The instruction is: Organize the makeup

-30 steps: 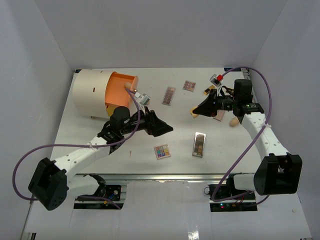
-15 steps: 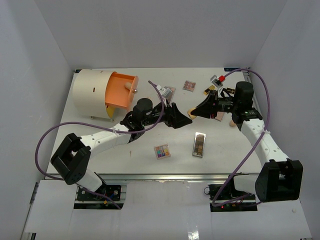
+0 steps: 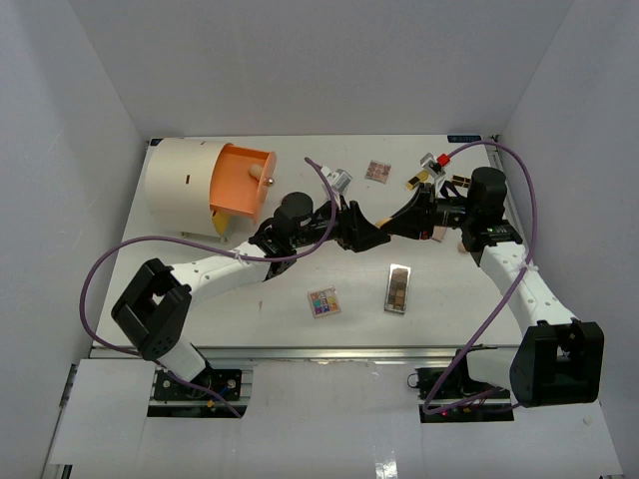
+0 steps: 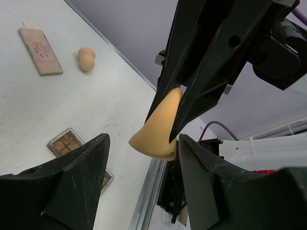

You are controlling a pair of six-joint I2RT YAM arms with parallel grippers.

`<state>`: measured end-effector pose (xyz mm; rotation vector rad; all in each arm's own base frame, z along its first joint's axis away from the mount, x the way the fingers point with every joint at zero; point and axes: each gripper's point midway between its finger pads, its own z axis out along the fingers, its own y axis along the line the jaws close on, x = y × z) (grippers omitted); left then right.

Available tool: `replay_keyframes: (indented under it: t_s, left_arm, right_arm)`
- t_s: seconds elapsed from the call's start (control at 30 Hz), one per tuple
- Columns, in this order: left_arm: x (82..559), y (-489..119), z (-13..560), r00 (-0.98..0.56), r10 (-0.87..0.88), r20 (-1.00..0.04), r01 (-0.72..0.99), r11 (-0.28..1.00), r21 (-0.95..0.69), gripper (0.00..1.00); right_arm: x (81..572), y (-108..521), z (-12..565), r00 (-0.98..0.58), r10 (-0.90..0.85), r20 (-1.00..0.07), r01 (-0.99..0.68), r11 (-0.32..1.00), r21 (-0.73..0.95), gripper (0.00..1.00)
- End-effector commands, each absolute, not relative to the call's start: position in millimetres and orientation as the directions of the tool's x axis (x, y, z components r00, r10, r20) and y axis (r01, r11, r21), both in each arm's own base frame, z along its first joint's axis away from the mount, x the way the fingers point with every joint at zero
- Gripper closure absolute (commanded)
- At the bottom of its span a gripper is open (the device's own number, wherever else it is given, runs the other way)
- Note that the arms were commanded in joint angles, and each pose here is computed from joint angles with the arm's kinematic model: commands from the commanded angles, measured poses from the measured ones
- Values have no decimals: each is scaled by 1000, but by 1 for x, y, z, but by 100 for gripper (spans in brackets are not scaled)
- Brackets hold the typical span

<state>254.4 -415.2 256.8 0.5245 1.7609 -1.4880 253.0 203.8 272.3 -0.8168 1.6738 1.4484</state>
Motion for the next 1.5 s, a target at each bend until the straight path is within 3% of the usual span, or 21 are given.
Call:
replay_keyframes:
  t_s: [0.0,0.23,0.37,0.57,0.63,1.0,1.33,1.47]
  left_arm:
    - [248,-418,284,-597,-174,-783,760,192,-621,29]
    - [241,-366,267,-533,-133,-836,739,408,-536,14]
    - [230,-321,289,-457,-166,-874,720,508,-473,12]
    - [204,-244,307,-398,-173,-901,630,662,-406,9]
    - [198,-219,319,-372,-206,-905,583,707,-400,8]
    - [155,-118,338,-310,-391,-867,387,781,-491,5]
    - [149,-109,334,-324,-424,-845,353,775,-524,4]
    - [152,-115,328,-342,-403,-849,356,781,-514,4]
  right_arm:
    - [253,204,289,-433,27,-901,-888,161,432,82]
    - [307,215,318,-332,14,-943,-904,282,322,82]
    - [333,243,327,-262,-22,-965,-915,324,241,82]
    - [366,328,329,-166,-141,-976,-952,281,121,81]
    - [375,353,359,-102,-136,-985,-961,270,63,81]
    - [372,489,361,89,-108,-990,-972,207,-110,79]
    - [394,524,318,117,-168,-979,-936,311,-165,64]
    - [394,521,314,129,-184,-975,-935,306,-181,36]
